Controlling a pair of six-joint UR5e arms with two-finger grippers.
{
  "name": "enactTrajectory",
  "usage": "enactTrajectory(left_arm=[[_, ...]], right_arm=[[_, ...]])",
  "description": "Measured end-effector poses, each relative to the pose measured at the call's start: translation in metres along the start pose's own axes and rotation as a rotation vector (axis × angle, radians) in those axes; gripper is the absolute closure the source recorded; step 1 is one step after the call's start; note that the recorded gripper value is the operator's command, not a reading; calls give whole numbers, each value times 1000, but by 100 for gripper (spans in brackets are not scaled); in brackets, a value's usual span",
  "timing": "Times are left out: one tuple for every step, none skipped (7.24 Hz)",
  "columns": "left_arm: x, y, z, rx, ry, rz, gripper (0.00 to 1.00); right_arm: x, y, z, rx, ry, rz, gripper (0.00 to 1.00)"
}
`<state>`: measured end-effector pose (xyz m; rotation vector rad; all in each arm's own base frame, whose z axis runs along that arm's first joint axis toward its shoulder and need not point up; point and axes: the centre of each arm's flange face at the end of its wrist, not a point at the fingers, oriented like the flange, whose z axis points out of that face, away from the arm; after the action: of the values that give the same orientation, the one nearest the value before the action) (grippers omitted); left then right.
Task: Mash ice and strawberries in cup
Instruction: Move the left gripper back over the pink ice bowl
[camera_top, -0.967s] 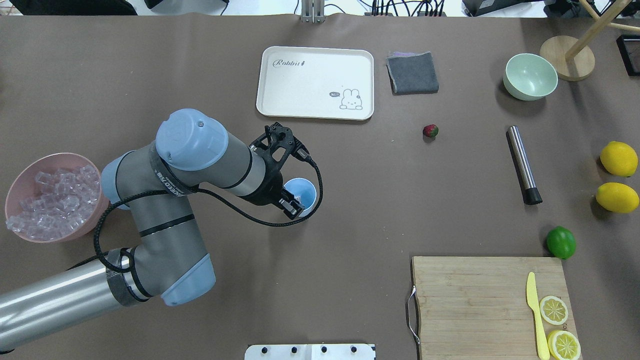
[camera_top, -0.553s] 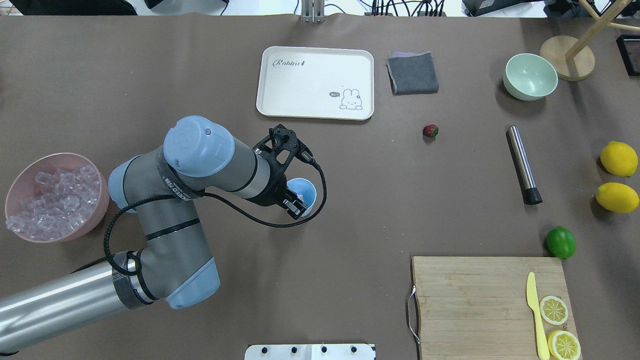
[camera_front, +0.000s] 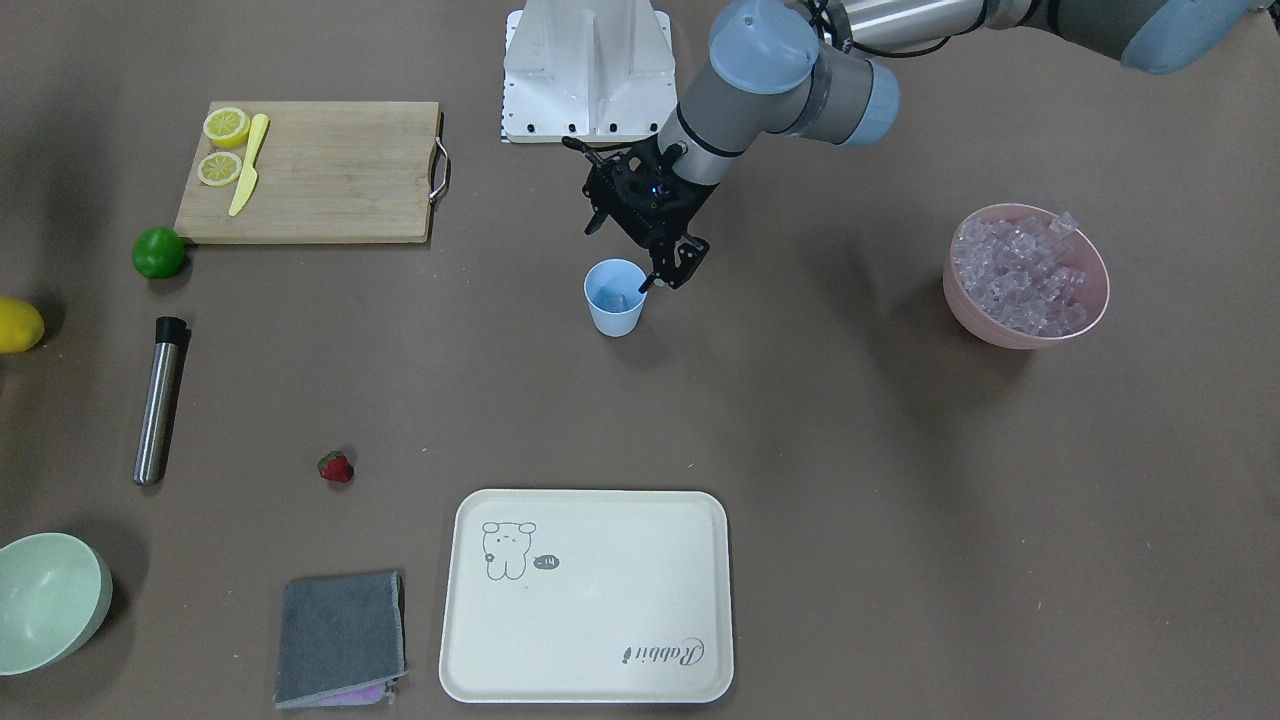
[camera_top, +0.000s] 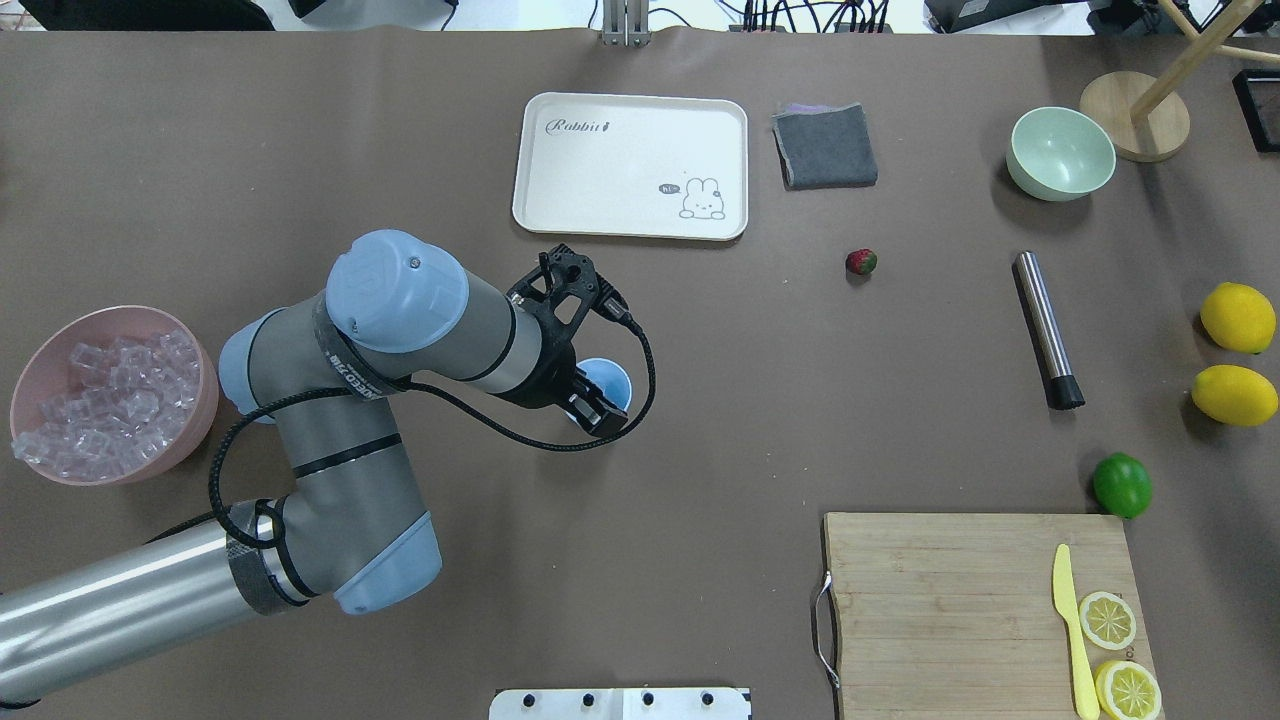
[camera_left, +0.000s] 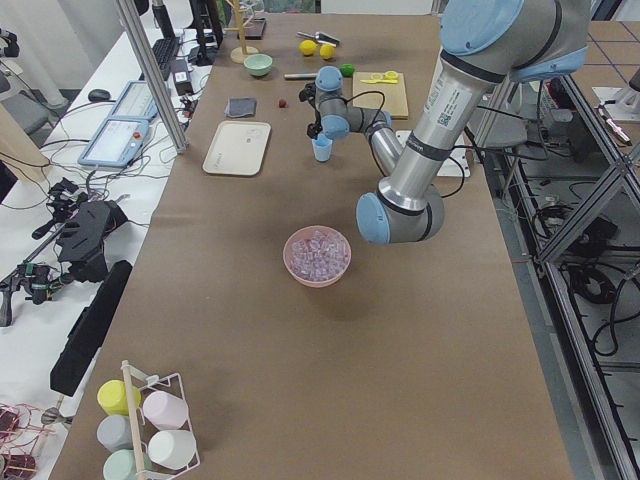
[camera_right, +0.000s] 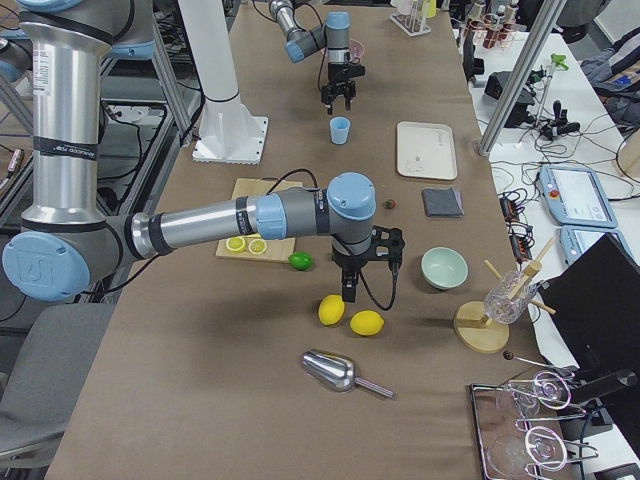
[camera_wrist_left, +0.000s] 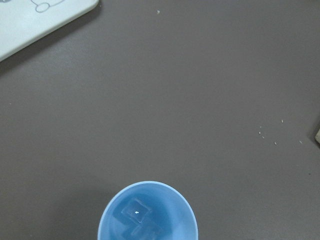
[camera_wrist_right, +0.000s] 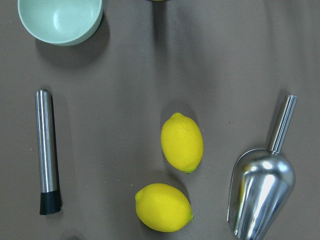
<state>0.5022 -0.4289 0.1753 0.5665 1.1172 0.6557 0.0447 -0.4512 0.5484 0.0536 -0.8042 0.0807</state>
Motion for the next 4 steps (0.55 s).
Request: enactTrajectory(left_arm=[[-30, -8, -29, -6, 15, -9, 4], [-66, -7, -58, -13, 23, 3, 4], [-100, 0, -83, -15, 16, 33, 4], [-132, 11, -105, -17, 1, 64, 4]], right_arm=[[0, 0, 0, 0, 0, 0, 0], [0, 1, 0, -1, -2, 1, 0], [0, 1, 0, -3, -5, 2, 0], [1, 2, 1, -5, -7, 4, 0]])
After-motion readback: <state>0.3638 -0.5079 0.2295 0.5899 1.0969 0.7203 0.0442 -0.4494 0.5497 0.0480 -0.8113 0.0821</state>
